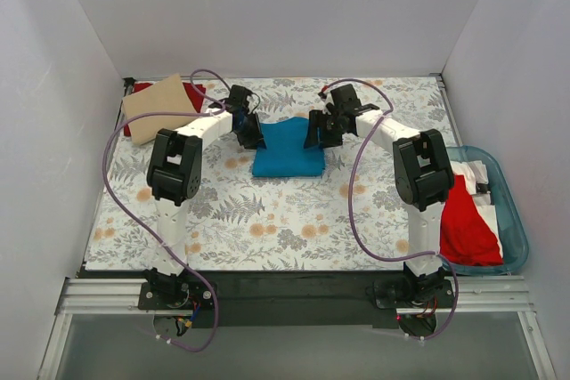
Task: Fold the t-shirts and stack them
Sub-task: Neatly place the folded tshirt to the corner
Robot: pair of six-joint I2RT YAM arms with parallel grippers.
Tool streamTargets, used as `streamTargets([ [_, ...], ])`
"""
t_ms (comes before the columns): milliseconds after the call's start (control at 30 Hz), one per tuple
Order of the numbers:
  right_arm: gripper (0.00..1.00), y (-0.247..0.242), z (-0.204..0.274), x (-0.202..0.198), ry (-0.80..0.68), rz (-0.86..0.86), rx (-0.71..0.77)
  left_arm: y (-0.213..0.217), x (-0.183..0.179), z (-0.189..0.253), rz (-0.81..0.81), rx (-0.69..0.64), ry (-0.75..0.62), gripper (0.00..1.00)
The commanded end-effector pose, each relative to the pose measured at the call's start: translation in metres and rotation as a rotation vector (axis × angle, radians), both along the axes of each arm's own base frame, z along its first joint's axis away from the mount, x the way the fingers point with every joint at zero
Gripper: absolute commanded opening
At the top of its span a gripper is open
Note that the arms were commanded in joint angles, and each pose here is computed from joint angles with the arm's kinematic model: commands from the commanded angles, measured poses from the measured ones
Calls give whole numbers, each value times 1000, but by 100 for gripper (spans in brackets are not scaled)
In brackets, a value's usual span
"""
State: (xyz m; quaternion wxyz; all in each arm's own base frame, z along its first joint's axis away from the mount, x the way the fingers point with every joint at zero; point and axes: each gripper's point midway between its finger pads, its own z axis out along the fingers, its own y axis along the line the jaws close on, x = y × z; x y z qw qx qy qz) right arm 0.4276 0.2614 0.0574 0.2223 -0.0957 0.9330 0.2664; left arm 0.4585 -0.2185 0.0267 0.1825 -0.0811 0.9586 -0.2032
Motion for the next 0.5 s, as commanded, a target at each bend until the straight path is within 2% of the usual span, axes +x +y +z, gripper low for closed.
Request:
streamTargets([
  [0, 66, 8, 8, 2, -22, 16, 44, -1, -14, -19, -3, 65, 69, 12],
  [33, 66, 7, 12, 3, -29, 11, 47, 0, -11, -15, 7, 71, 59, 1],
  [67, 66, 7, 21, 3, -46, 10, 54, 11, -8, -15, 38, 132, 54, 0],
  [133, 66, 7, 36, 1, -64, 4, 73, 19, 11, 5, 71, 186, 1, 0],
  [167, 66, 8, 42, -1, -64, -3, 87, 35, 14, 7, 93, 271, -6, 0],
  [267, 66, 5, 56, -14, -81, -12, 104, 62, 37, 40, 141, 402, -97, 0],
  [333, 66, -2, 63, -23, -97, -22, 101, 73, 53, 69, 173, 438, -166, 0],
  [467, 66, -4, 72, -37, -106, -10, 120, 105, 73, 102, 208, 489, -219, 0],
])
